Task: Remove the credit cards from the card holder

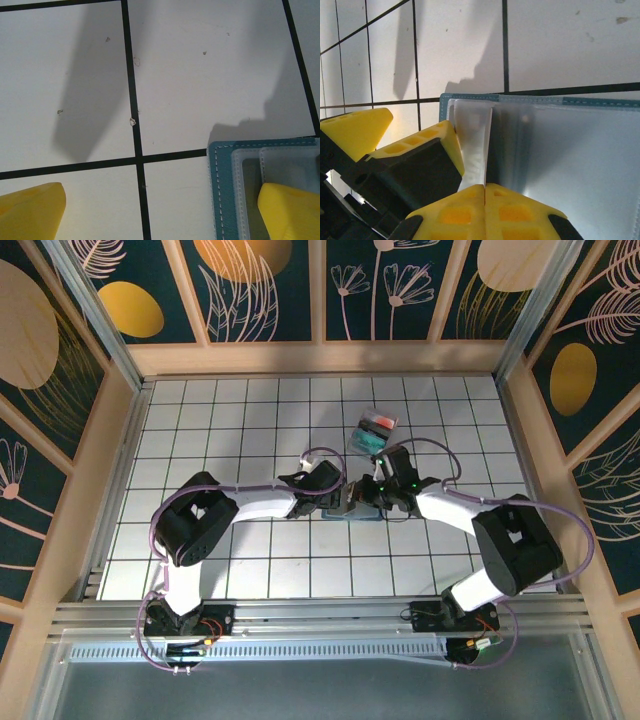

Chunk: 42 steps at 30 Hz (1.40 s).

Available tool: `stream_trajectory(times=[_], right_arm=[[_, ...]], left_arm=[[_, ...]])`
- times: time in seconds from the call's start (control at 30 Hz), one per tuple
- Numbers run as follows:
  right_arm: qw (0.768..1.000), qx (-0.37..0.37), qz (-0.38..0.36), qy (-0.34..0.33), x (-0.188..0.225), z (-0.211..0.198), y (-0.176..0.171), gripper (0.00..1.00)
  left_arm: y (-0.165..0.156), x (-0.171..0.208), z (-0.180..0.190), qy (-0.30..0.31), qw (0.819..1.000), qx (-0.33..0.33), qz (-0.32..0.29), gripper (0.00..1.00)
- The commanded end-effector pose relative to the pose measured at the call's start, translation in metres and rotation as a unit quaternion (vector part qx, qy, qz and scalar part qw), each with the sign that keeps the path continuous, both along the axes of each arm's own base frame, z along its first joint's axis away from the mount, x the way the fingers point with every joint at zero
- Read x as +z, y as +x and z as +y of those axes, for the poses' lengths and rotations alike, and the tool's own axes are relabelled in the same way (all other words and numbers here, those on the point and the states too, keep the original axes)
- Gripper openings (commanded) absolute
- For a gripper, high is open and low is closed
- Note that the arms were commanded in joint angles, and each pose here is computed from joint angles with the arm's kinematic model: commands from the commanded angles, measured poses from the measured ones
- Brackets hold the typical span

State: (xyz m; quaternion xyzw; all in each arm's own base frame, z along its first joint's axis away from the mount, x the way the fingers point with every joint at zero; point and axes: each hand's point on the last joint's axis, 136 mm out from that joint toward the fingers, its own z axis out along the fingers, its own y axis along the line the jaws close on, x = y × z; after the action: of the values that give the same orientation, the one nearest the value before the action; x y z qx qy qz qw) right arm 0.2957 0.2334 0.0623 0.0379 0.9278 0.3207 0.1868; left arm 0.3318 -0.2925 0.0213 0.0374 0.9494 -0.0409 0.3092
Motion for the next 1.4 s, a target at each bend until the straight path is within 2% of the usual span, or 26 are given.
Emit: stream_trajectory(times=[0.0,0.07,0.2,0.33,0.43,0.53,0.83,1.03,1.2,1.37], right_arm=[[1.000,0.004,-0.005,-0.015,-0.002,0.007,0.008,0.11],[1.000,0.013,-0.007,-0.021,-0.002,0.014,0.006,0.14],[0.999,0.013,-0.006,-0.032,-0.004,0.014,0.007,0.14],[0.998,0.006,-0.011,-0.061,-0.004,0.005,0.008,0.00],[0.995,-0.006,-0.021,-0.101,0.000,-0.009,0.010,0.00],[0.992,-0.010,-0.029,-0.125,0.007,-0.020,0.008,0.00],[0.989,-0.010,-0.069,-0.130,0.044,-0.025,0.015,0.00],[0.981,-0.015,-0.121,-0.149,0.074,-0.032,0.033,0.00],[0.969,-0.035,-0.177,-0.168,0.100,-0.052,0.067,0.00],[0.948,-0.014,-0.243,-0.204,0.121,-0.059,0.101,0.00]], left_arm=[[-0.009,-0.018,-0.001,0.013,0.999,-0.014,0.026,0.99],[-0.011,-0.019,-0.001,0.009,0.999,-0.012,0.028,0.99],[-0.014,-0.021,0.000,0.004,0.999,-0.009,0.033,0.99],[-0.013,-0.018,0.002,0.005,1.000,-0.003,0.029,0.99],[-0.010,-0.013,0.005,0.008,1.000,0.002,0.020,0.99],[-0.007,-0.005,0.006,0.006,1.000,0.008,0.008,0.99],[0.009,0.043,-0.003,-0.024,0.999,0.017,-0.040,0.99],[0.004,0.046,0.010,-0.006,0.999,0.029,-0.037,0.99],[-0.006,0.035,0.021,0.005,0.999,0.036,-0.019,0.99],[-0.018,0.022,0.021,0.001,1.000,0.029,-0.001,0.99]])
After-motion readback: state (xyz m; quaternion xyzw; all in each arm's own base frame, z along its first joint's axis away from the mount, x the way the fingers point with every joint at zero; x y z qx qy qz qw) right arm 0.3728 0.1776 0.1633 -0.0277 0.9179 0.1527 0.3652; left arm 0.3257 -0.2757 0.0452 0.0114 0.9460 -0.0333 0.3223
